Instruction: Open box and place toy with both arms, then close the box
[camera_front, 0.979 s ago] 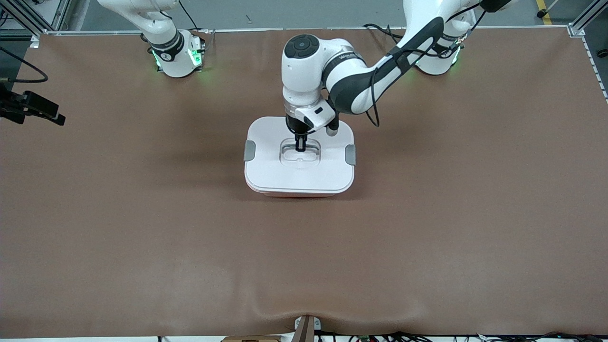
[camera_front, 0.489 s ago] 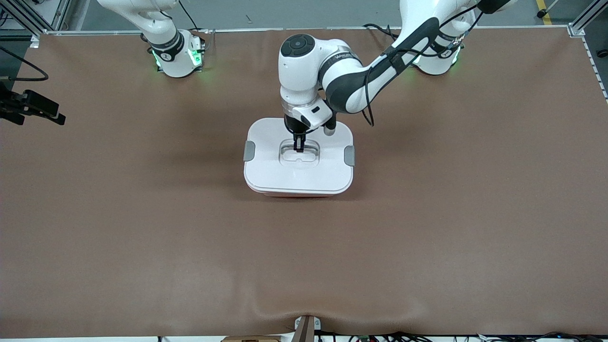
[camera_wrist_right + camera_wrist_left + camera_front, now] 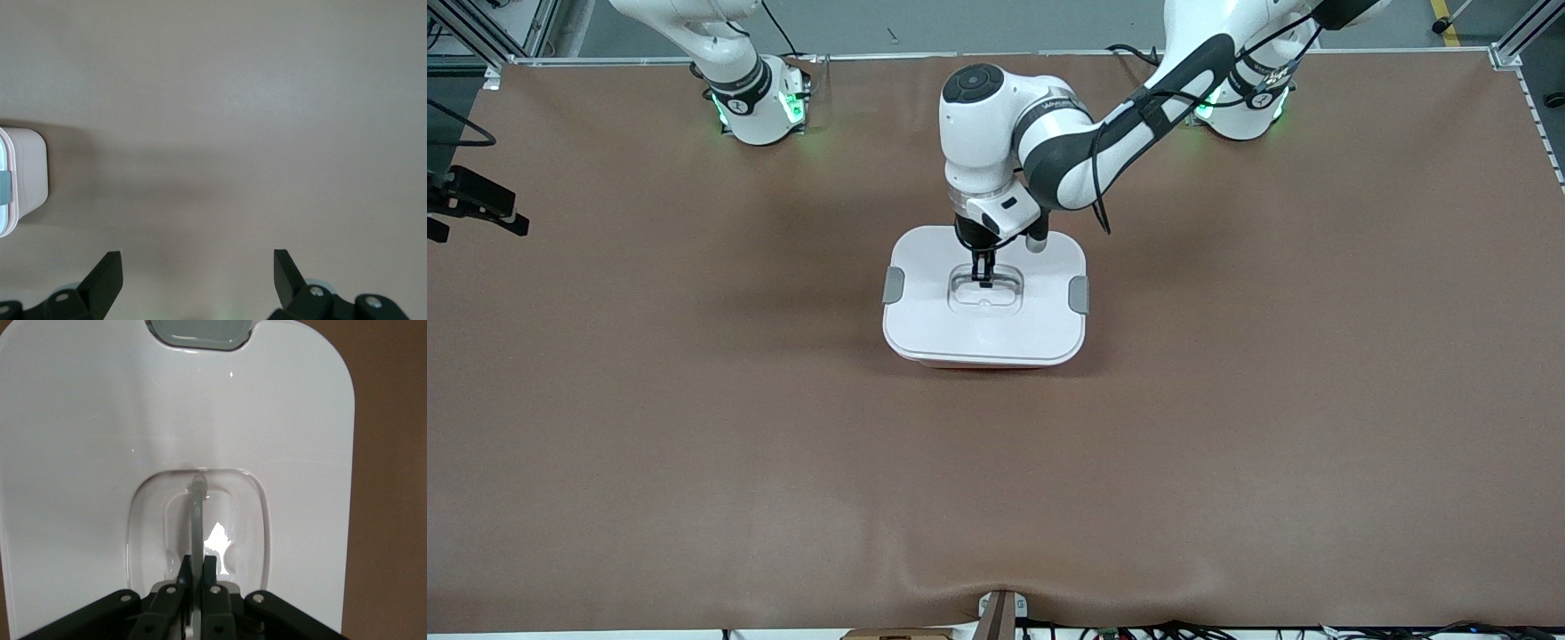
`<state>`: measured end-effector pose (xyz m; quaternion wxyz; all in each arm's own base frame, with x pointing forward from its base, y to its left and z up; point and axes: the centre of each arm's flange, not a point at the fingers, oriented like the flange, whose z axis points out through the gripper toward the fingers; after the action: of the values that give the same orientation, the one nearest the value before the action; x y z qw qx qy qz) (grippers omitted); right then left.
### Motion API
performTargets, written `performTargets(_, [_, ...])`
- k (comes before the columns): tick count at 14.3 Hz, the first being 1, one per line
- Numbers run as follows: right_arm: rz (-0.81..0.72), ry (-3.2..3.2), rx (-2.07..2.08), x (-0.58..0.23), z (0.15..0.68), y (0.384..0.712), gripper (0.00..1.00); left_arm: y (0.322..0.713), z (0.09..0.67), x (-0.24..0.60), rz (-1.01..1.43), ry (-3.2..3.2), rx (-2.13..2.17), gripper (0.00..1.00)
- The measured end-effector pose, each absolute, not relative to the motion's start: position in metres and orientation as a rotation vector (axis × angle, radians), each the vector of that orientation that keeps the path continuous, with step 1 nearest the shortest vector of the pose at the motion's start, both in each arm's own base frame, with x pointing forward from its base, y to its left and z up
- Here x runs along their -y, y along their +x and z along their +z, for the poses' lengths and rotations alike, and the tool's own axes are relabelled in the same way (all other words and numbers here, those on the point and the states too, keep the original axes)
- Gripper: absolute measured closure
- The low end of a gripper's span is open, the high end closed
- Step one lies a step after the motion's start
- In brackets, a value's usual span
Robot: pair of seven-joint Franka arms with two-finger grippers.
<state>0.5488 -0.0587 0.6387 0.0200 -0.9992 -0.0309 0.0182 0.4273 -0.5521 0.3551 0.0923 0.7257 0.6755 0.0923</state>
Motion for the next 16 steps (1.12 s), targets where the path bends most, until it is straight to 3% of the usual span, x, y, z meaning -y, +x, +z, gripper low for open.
performTargets(16, [0.096,-3.113,0.083,0.066,0.624,0.559,0.0,0.421,0.342,0.558,0.322,2.164,-2.012,0.93])
